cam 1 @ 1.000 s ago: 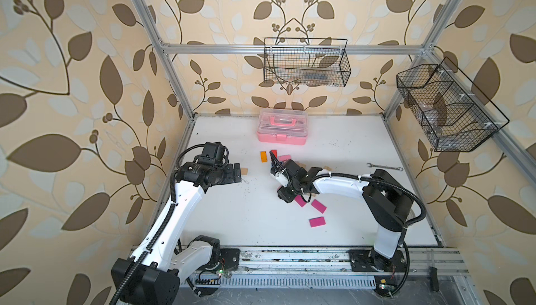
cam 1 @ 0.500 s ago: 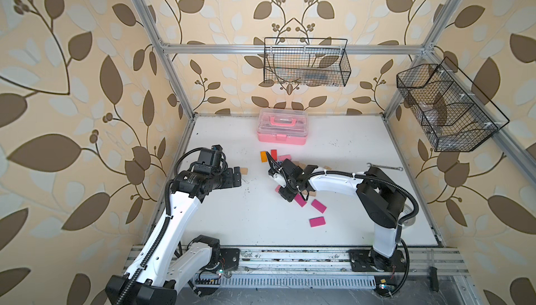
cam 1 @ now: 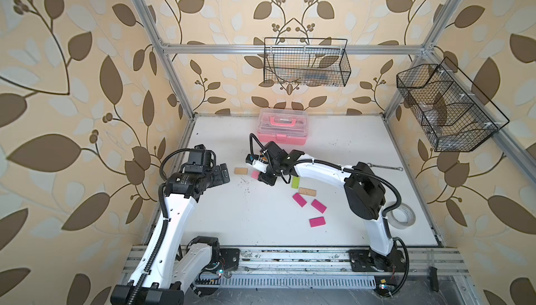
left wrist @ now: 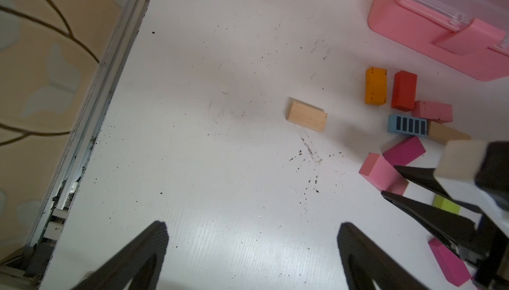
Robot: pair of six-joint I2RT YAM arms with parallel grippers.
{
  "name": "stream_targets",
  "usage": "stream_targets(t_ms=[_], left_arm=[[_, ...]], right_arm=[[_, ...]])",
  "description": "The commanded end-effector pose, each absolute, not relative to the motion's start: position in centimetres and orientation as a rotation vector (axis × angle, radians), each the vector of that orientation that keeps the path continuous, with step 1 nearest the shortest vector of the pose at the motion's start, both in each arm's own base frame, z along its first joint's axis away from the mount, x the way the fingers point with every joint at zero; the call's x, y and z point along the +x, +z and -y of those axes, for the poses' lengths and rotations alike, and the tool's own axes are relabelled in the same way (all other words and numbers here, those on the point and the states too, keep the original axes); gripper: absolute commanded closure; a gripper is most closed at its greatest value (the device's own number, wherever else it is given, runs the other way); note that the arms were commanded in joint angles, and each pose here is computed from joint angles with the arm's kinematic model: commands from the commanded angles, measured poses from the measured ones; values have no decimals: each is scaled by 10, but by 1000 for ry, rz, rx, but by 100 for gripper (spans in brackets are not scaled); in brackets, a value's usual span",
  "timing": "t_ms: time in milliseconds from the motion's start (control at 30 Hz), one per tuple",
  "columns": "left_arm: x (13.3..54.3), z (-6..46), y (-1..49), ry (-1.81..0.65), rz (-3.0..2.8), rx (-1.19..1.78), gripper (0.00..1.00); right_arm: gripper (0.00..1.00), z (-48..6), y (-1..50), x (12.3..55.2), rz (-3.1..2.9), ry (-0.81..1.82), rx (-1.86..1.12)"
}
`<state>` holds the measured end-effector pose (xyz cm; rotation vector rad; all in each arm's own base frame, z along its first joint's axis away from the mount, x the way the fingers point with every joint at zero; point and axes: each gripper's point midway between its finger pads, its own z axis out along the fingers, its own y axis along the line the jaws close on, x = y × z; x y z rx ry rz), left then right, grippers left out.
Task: Assemble the number 7 with building blocks
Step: Assemble the building block at the center of the board.
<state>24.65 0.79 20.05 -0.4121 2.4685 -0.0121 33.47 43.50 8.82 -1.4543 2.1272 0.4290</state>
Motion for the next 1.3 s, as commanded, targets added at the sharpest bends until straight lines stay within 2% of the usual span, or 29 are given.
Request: stream_targets(t_ms=[0,567,1267], left_arm=[[241,-17,205,37,-2436,-450,1],[242,-9,211,-30,-2407,-415,1],[223,33,252,-352,-2188,-230,1]], right_arm=[[72,-443,79,338,-2095,453,-1564],[70,-449,44,366,-2004,397,-1738],[66,-454,20,383,-1986,297,-1844]])
